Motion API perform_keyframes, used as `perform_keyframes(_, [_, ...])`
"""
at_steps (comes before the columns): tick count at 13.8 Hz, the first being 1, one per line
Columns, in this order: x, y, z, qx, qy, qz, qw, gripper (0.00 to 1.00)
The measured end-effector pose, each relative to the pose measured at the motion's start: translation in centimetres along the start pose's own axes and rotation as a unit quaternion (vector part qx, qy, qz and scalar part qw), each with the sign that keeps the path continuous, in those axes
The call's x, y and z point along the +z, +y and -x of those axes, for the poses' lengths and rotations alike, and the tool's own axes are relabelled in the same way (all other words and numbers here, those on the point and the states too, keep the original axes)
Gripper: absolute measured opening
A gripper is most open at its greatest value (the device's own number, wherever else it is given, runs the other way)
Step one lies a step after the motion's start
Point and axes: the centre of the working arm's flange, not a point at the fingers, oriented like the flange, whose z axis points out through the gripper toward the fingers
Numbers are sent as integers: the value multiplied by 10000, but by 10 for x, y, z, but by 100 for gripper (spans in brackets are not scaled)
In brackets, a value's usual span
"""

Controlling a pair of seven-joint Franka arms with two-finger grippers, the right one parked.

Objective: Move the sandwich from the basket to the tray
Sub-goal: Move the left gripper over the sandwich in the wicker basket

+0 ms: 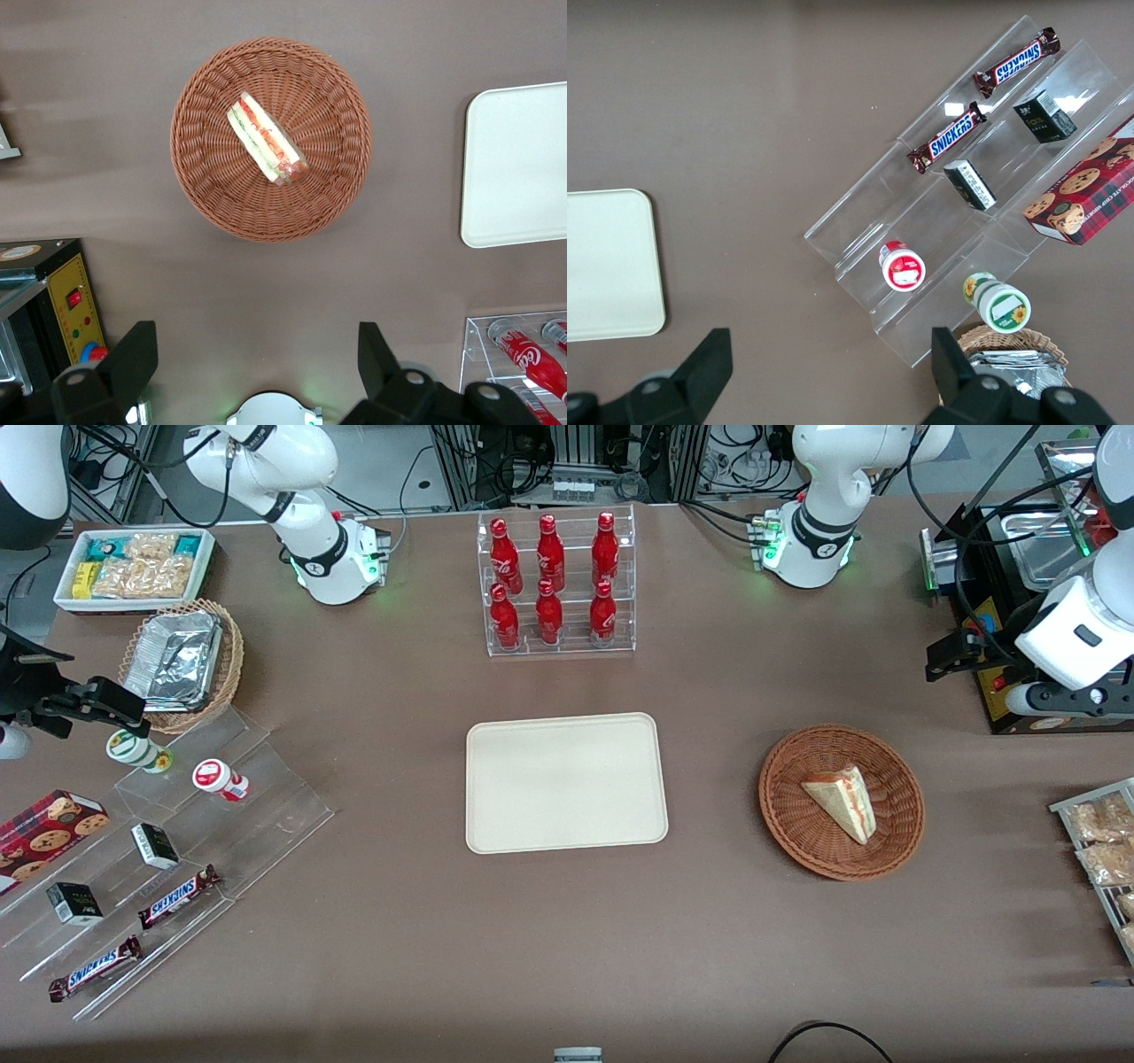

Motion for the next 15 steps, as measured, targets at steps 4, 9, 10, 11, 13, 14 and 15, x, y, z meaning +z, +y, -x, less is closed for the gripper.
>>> perform_keyframes(4, [2,2,-3,19,41,0,10000,100])
perform_keyframes(9, [35,1,-16,13,-25,3,10000,100])
perform_keyframes(10, [44,1,-19,9,-37,4,10000,100])
perform_keyframes(11, [54,0,-23,4,-40,6,10000,100])
perform_keyframes(13, [78,-1,-30,-11,-9,8,10000,100])
perform_keyframes(14, [92,-2,-33,-21,8,10,10000,100])
perform_keyframes(15, [106,-3,-35,-28,24,10,10000,100])
